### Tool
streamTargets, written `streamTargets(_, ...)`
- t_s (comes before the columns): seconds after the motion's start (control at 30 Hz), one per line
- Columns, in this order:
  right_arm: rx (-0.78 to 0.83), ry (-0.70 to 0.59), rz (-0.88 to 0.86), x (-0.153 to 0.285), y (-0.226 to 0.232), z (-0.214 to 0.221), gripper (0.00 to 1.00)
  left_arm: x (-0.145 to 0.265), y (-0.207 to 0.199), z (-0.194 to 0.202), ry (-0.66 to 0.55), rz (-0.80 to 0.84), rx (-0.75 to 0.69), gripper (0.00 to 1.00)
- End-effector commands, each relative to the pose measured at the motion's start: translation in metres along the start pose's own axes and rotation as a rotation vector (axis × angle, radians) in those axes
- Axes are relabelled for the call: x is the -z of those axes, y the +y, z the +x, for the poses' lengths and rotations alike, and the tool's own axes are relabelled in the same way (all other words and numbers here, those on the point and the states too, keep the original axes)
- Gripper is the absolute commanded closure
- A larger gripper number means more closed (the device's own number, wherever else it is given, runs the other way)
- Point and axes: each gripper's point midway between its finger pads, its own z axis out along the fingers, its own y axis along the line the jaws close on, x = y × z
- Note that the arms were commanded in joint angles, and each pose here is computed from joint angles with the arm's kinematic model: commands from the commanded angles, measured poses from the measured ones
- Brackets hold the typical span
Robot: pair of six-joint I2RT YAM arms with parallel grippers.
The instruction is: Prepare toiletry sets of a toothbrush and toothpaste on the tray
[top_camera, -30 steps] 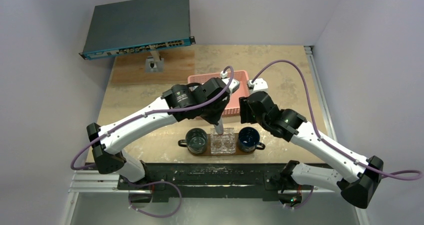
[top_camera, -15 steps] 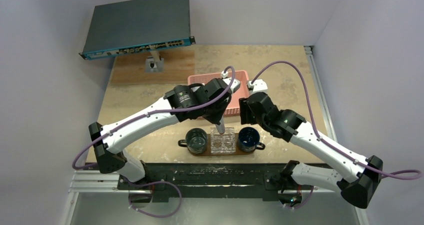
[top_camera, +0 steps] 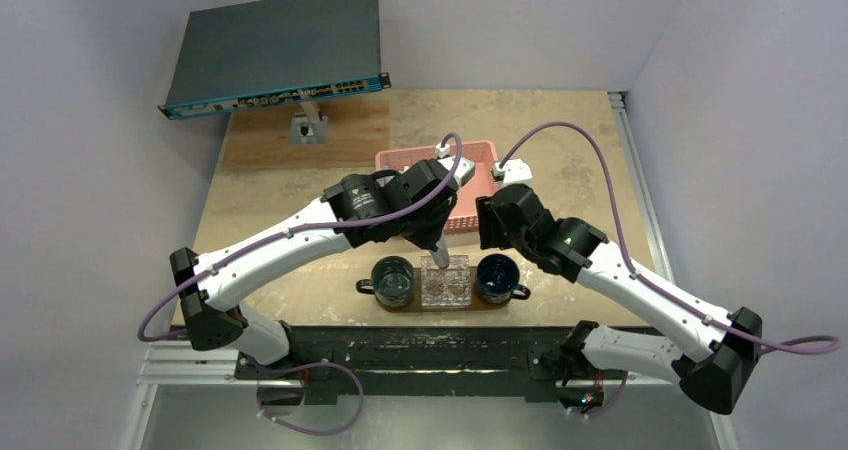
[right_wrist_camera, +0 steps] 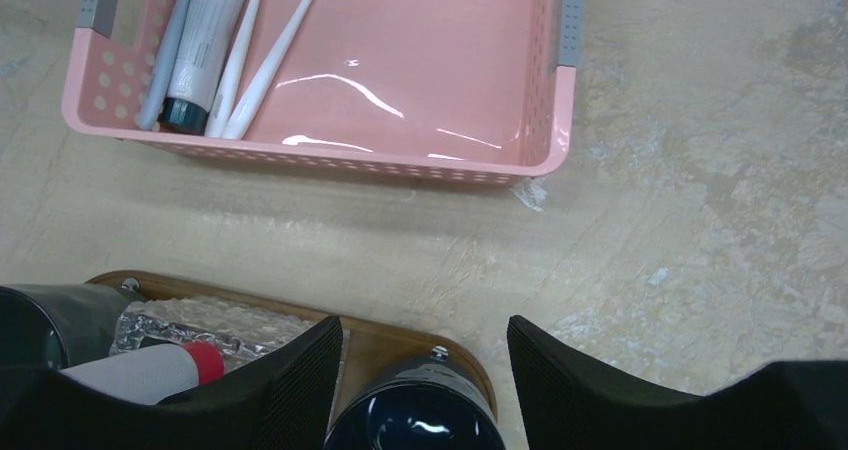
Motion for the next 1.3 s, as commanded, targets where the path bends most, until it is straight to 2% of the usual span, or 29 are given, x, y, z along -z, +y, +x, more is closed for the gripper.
streamTargets(0.0, -0.030, -0.023, -0.011, -0.001, 0.004, -0.008, 0.36, 0.009, -0.001, -0.003, -0.032, 0.010, 0.018, 1.00)
streamTargets(0.53, -0.027, -0.018, -0.009, -0.003, 0.004, -0.006, 0.36, 0.027, -0.001, -0.012, -0.072, 0.029, 0.027, 1.00)
streamTargets(1.27, -0.030, -0.005, -0.012, -0.005, 0.004, -0.001, 0.36, 0.017, -0.001, 0.000, -0.033, 0.028, 0.031, 1.00)
